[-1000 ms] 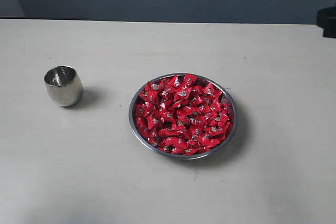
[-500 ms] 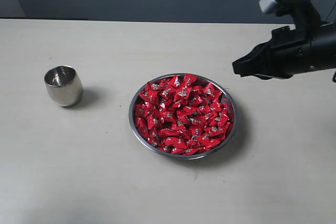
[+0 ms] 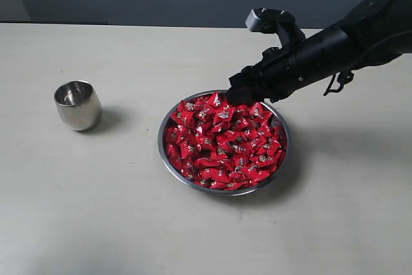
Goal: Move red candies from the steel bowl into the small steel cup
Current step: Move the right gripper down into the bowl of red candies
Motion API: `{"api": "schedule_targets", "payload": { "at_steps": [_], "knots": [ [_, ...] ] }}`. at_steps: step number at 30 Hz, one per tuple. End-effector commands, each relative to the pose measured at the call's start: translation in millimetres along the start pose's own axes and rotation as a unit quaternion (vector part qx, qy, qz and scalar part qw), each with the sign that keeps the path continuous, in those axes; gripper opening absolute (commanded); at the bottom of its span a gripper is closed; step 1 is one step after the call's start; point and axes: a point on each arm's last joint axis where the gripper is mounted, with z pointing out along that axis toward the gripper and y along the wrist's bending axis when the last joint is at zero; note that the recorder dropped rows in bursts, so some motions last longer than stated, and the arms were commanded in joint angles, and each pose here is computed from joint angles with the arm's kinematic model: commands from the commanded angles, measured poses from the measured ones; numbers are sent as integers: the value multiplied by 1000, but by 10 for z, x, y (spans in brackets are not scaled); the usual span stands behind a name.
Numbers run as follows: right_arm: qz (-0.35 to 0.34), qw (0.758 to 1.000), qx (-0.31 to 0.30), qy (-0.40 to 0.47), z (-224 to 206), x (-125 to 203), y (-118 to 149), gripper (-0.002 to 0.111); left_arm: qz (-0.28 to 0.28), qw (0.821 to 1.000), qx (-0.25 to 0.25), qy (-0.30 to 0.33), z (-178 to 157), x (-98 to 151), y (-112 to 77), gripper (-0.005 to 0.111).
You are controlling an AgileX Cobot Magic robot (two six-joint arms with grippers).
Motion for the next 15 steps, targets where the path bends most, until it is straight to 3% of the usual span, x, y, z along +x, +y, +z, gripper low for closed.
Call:
{"api": "schedule_targets", "payload": {
  "at_steps": [1, 15],
  "knots": [
    [22, 999, -13, 19, 139, -10, -57, 39, -2, 1000, 0, -1, 0, 9, -1, 0],
    [40, 999, -3, 26, 421, -51, -254, 39, -2, 1000, 0, -1, 0, 9, -1, 0]
  ]
}}
